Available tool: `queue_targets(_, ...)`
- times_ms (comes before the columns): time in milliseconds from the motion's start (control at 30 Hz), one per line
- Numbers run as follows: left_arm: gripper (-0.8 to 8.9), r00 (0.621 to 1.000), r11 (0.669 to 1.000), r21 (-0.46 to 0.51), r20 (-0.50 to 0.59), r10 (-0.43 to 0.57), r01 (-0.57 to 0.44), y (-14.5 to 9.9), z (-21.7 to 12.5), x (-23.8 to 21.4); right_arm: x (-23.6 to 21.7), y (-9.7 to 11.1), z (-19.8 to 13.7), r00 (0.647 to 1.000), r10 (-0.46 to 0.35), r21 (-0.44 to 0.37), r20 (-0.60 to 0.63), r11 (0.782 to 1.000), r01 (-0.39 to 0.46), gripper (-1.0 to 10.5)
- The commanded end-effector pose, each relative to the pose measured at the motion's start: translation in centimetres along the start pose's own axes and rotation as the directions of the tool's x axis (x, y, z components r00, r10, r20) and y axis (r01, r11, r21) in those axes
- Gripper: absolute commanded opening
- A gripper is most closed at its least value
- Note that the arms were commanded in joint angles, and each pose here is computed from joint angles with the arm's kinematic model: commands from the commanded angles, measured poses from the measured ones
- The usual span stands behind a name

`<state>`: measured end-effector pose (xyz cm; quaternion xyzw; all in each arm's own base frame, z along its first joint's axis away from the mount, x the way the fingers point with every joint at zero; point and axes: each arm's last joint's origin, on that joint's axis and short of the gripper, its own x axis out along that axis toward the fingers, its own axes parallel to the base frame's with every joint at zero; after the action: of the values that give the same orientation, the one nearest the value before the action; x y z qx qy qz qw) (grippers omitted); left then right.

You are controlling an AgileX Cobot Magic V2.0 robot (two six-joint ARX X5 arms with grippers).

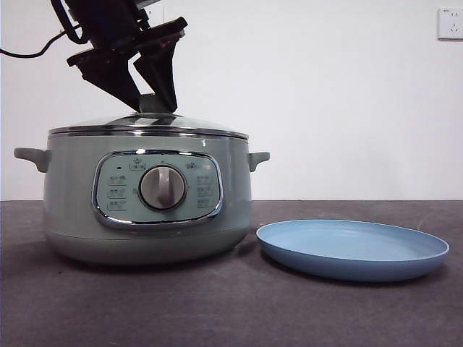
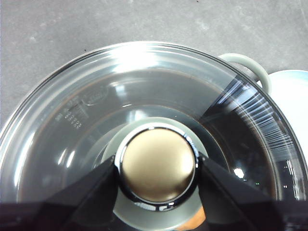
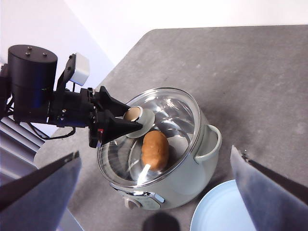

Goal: Take the potato out from the steamer,put the potato on the plate,close the lid

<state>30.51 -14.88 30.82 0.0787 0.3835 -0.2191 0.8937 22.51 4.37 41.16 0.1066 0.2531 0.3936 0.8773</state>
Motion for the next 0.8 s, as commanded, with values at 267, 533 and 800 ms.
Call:
queue_targets(267, -0.09, 0.991, 0.998, 0.063, 0.131, 0.009, -0.017, 0.1, 3.8, -4.8, 0.5, 0.7, 0.3, 0.999, 0.04, 0.005, 0.015, 0.999, -0.04, 6.9)
queue_targets(533, -0.09, 0.966, 0.989, 0.139, 0.257, 0.02, -0.057, 0.1, 7.8, -13.5, 2.2, 2.6, 0.9, 1.0, 0.023, -0.047, -0.003, 0.999, -0.023, 6.9)
queue_targets(800, -0.09, 0.914, 0.984, 0.089, 0.392, 0.107, -0.154, 1.9, 7.2, -21.9, 6.1, 4.7, 3.6, 0.992, 0.002, -0.133, -0.129, 0.991, -0.019, 6.9)
